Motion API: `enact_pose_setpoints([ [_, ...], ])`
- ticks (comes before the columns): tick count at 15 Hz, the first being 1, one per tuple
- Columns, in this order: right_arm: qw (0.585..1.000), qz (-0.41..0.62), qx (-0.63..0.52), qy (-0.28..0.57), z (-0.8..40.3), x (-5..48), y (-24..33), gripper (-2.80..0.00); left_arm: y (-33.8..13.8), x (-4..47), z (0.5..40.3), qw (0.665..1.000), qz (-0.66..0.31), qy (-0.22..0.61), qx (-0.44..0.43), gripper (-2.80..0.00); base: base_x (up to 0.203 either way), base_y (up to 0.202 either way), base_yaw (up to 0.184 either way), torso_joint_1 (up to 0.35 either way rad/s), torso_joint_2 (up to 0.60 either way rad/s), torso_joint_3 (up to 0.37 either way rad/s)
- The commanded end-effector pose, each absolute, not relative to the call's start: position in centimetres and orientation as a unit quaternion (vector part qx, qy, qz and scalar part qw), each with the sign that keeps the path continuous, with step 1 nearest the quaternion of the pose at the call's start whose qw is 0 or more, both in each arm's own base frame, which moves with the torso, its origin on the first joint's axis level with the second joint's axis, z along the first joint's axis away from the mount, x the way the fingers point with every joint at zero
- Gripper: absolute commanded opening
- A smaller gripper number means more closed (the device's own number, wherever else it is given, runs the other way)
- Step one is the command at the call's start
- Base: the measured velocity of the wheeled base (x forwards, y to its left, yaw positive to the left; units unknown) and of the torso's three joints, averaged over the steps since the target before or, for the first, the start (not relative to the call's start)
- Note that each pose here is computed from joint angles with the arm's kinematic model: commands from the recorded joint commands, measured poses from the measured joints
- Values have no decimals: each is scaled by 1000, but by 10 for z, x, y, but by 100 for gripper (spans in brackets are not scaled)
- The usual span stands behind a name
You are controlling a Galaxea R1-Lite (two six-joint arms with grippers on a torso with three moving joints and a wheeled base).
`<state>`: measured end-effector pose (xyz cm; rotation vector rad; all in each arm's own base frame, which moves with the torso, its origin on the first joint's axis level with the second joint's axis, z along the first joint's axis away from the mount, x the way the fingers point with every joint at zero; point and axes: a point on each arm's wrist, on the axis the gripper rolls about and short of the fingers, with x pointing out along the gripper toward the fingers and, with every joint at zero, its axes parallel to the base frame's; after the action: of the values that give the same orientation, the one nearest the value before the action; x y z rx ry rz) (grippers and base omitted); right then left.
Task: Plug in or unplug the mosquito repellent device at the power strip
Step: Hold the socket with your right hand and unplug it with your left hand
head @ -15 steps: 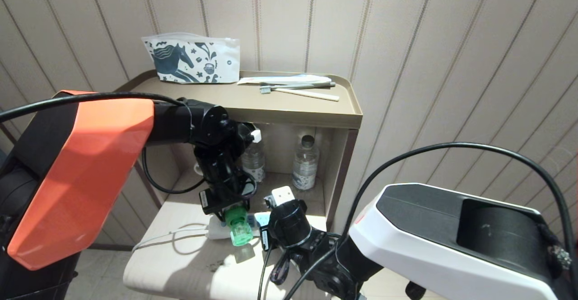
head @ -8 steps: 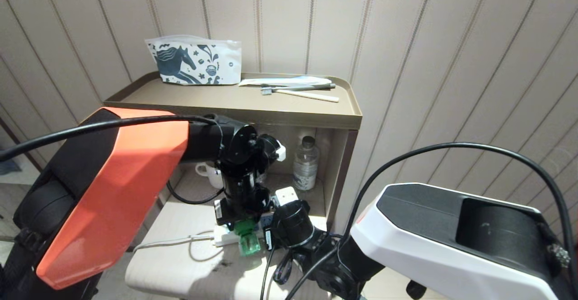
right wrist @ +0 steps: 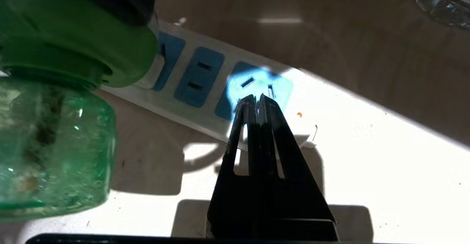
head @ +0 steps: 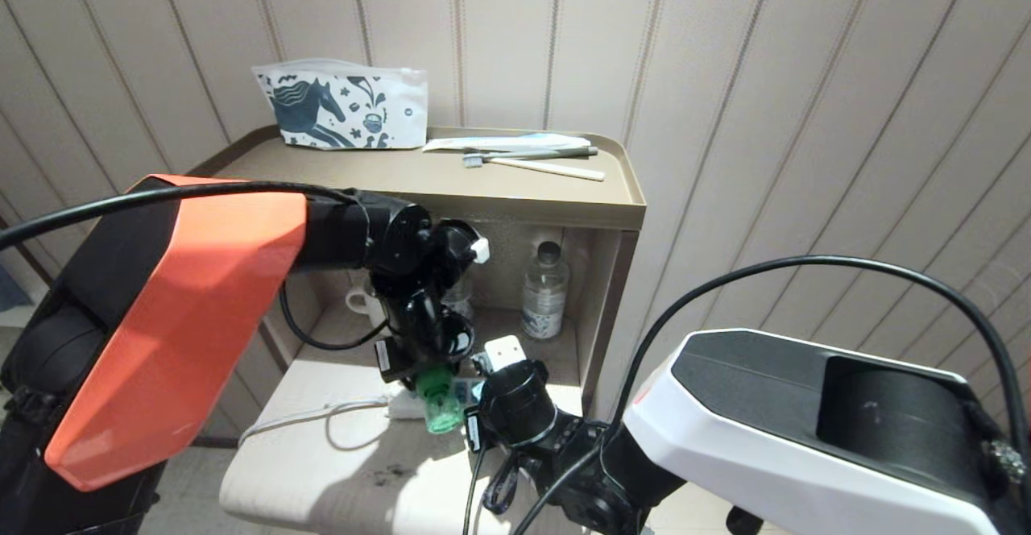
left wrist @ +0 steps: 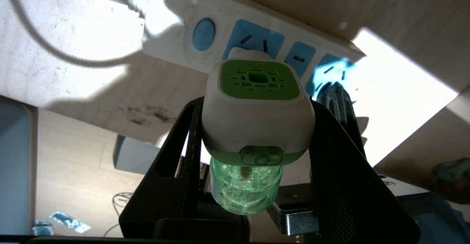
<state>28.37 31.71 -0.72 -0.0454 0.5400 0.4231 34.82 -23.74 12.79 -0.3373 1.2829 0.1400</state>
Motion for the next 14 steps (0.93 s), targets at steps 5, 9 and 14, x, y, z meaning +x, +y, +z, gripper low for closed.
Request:
enact_pose_setpoints([
  [5,942,203,-21,266,-9,285,316,-280,-228,349,140,791,70,584,-169,-280,0,0,0,0,0,0],
  [9,942,203,-21,265,-9,285,317,-280,-239,348,124,784,70,597,-153,-280,0,0,0,0,0,0],
  [14,942,203,-22,268,-12,285,316,-280,-259,343,106,784,58,604,-133,-280,0,0,0,0,0,0],
])
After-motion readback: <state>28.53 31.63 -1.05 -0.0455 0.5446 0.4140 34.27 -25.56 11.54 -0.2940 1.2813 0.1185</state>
